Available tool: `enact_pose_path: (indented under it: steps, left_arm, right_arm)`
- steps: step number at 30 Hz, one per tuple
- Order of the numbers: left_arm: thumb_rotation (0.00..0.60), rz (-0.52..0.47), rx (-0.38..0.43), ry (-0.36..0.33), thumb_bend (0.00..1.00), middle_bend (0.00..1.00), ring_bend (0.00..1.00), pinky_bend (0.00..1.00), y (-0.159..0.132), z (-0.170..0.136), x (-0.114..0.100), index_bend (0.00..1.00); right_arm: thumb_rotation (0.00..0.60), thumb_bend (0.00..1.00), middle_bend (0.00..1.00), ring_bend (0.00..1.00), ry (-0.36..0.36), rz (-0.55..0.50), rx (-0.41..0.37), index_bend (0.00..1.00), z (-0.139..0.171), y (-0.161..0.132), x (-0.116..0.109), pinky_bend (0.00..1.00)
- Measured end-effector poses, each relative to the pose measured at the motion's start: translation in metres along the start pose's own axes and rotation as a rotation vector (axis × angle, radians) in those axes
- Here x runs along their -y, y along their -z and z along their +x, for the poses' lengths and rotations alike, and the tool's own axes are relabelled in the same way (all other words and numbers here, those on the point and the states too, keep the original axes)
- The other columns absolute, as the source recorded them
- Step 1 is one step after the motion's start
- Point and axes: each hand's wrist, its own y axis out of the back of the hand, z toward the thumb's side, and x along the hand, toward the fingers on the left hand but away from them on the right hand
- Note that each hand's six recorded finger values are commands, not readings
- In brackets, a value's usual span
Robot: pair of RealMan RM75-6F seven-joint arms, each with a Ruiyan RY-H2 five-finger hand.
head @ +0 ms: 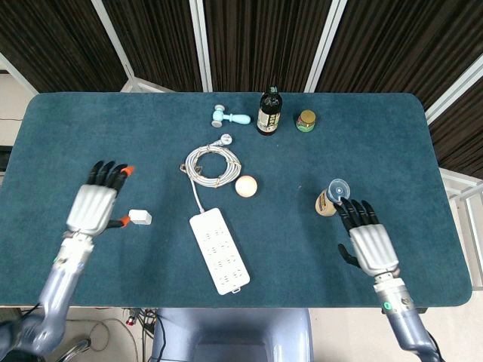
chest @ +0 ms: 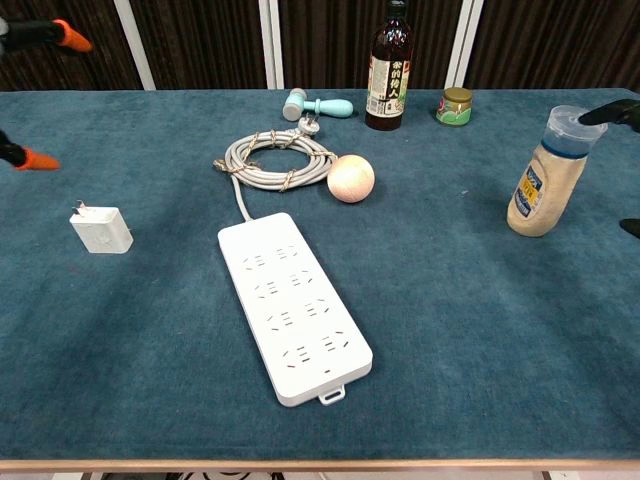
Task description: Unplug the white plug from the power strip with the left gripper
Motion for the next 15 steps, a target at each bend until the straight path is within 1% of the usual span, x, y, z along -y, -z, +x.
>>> enact_pose_path:
  steps: [3, 7, 12, 15]
  left_arm:
    - [0.6, -0.014, -0.019, -0.016, 0.01, 0.05, 0.0, 0.01, 0.02, -0.036, -0.002, 0.06]
    - [0.6, -0.011, -0.039, -0.016, 0.01, 0.02, 0.0, 0.0, 0.041, -0.068, -0.001, 0.02]
    - [0.6, 0.0, -0.068, -0.015, 0.0, 0.0, 0.0, 0.0, 0.063, -0.087, 0.001, 0.0]
    - [0.6, -0.017, -0.084, -0.014, 0.01, 0.0, 0.0, 0.0, 0.072, -0.093, 0.005, 0.0]
  right_arm:
    - [0.6, 0.37, 0.0, 0.0, 0.02, 0.003, 0.029, 0.0, 0.01, 0.013, -0.008, 0.0]
    - [0.6, 0.35, 0.0, 0.0, 0.052, -0.02, 0.073, 0.0, 0.024, 0.03, -0.015, 0.0]
    - [0.6, 0.35, 0.0, 0.0, 0.096, -0.042, 0.112, 0.0, 0.032, 0.048, -0.019, 0.0]
    - [0.6, 0.35, 0.0, 0.0, 0.118, -0.035, 0.127, 0.0, 0.035, 0.056, -0.019, 0.0]
